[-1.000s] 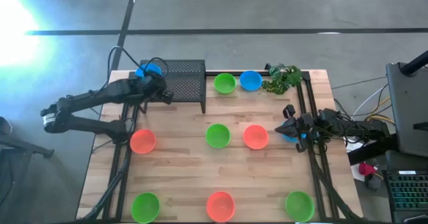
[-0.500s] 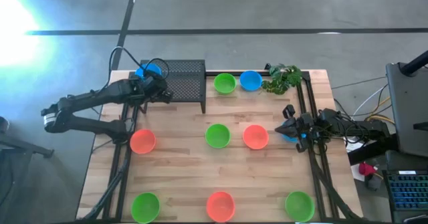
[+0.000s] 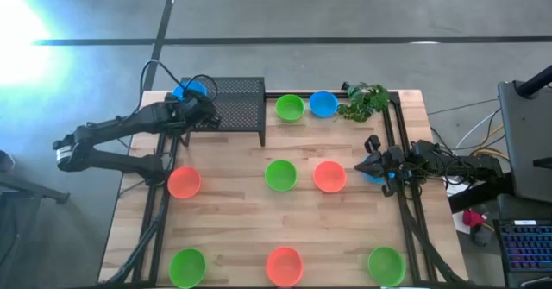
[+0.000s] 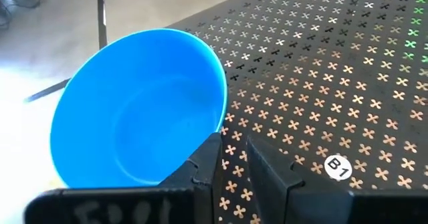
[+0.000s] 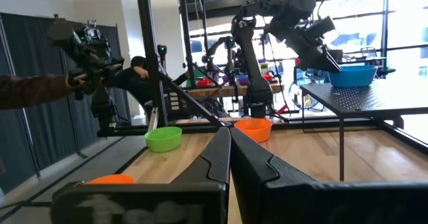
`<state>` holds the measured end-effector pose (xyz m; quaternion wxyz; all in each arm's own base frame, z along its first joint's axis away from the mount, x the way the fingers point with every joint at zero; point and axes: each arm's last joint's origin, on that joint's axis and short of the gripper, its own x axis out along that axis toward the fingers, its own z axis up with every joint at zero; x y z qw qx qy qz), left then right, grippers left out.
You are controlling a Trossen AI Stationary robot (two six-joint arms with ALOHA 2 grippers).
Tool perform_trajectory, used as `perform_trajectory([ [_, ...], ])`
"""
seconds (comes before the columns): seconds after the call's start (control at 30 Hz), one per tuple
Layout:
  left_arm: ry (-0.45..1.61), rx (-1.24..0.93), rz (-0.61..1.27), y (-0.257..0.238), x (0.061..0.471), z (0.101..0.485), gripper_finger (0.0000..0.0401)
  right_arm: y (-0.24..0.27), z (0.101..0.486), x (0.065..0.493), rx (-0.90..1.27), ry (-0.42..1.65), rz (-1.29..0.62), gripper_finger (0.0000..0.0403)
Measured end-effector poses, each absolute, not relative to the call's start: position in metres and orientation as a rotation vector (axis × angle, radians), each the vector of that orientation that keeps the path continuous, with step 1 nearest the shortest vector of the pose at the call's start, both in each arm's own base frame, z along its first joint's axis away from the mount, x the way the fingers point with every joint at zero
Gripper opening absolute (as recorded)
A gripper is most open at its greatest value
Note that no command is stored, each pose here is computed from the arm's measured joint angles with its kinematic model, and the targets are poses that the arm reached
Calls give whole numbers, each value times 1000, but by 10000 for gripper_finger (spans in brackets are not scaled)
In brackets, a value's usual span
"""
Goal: Pick & Place Mini bowls
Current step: Put the blue bowl on the shelf, then put the orange bowl on the shelf
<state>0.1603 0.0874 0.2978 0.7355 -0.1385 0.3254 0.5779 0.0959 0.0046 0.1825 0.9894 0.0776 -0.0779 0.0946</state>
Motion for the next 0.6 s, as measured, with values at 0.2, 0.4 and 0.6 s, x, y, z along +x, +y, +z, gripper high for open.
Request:
perform_trajectory([
  [0.2,627,-294,1207,80,161,327,67,5,183,96,156,-157,187,8],
  [0.4,583,-248,1083,64,166,349,67,2,187,95,161,-207,109,8],
  [0.6,531,-268,937,36,175,353,67,0,192,94,169,-267,37,8],
])
